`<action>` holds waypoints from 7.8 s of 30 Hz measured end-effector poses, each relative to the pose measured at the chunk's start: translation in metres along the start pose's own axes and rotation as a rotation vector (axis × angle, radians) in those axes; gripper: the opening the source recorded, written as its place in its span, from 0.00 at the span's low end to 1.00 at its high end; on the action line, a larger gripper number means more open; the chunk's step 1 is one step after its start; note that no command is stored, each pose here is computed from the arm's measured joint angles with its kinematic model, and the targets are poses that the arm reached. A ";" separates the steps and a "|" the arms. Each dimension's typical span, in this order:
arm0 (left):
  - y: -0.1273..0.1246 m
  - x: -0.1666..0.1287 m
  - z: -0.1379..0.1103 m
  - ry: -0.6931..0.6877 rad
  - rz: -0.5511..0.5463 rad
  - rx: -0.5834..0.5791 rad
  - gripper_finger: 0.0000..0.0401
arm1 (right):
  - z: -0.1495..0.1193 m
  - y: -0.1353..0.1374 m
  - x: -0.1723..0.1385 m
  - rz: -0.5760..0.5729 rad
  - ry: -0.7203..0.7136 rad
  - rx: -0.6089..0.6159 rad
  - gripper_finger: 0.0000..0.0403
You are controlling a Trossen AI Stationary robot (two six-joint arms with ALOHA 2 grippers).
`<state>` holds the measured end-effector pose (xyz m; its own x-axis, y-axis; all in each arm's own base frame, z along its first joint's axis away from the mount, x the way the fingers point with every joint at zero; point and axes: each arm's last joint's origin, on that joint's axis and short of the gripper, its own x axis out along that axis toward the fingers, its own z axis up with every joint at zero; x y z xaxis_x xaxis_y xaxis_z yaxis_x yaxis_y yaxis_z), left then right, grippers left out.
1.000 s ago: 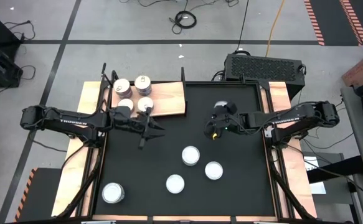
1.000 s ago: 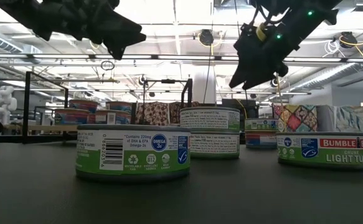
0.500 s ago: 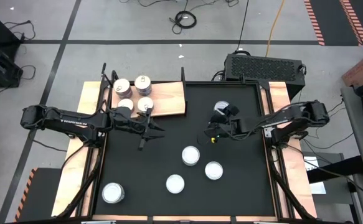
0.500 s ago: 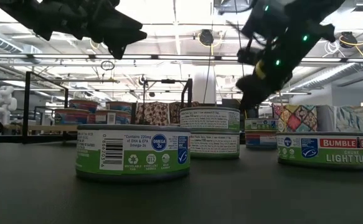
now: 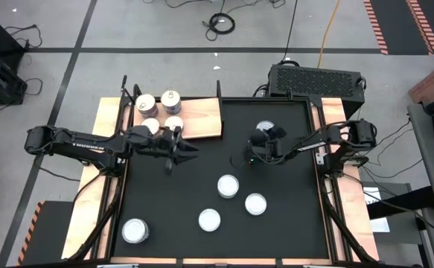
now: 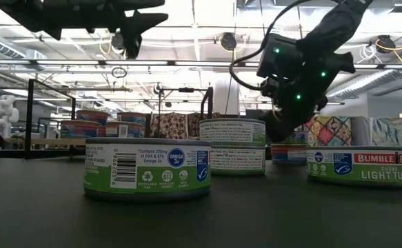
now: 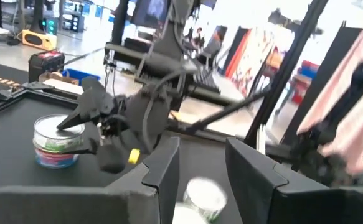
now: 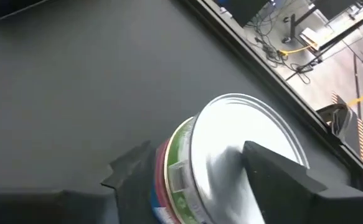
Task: Stack canned seafood by type on shelf
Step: Remove the green and white tuna can from the top of the blue and pink tuna can on the table, then stack the blue and pink tuna can on top of the bottom left blue and pink tuna can on the shelf
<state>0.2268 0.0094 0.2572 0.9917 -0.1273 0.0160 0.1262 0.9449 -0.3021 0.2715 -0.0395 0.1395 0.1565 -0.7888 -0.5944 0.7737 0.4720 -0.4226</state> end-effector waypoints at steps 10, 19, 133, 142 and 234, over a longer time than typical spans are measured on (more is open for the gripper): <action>-0.007 0.001 0.005 -0.066 -0.031 -0.090 0.32 | 0.003 -0.001 -0.001 0.017 0.000 0.016 0.16; -0.015 0.002 0.002 -0.046 -0.056 -0.094 0.32 | 0.006 -0.002 -0.001 0.019 0.003 0.008 0.01; 0.103 0.209 0.001 0.403 0.067 0.052 0.32 | -0.076 0.064 -0.127 0.421 0.153 -0.022 0.23; 0.146 0.203 0.000 0.355 0.043 -0.084 0.32 | -0.073 0.045 -0.141 0.357 0.124 -0.105 0.32; 0.047 0.067 -0.089 0.462 0.363 -0.296 0.32 | -0.021 0.006 -0.028 0.625 -0.190 0.274 0.00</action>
<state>0.2969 0.0185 0.1592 0.8497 0.0058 -0.5272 -0.2919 0.8378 -0.4613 0.2588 -0.0060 0.1393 0.7069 -0.4688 -0.5296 0.6266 0.7624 0.1616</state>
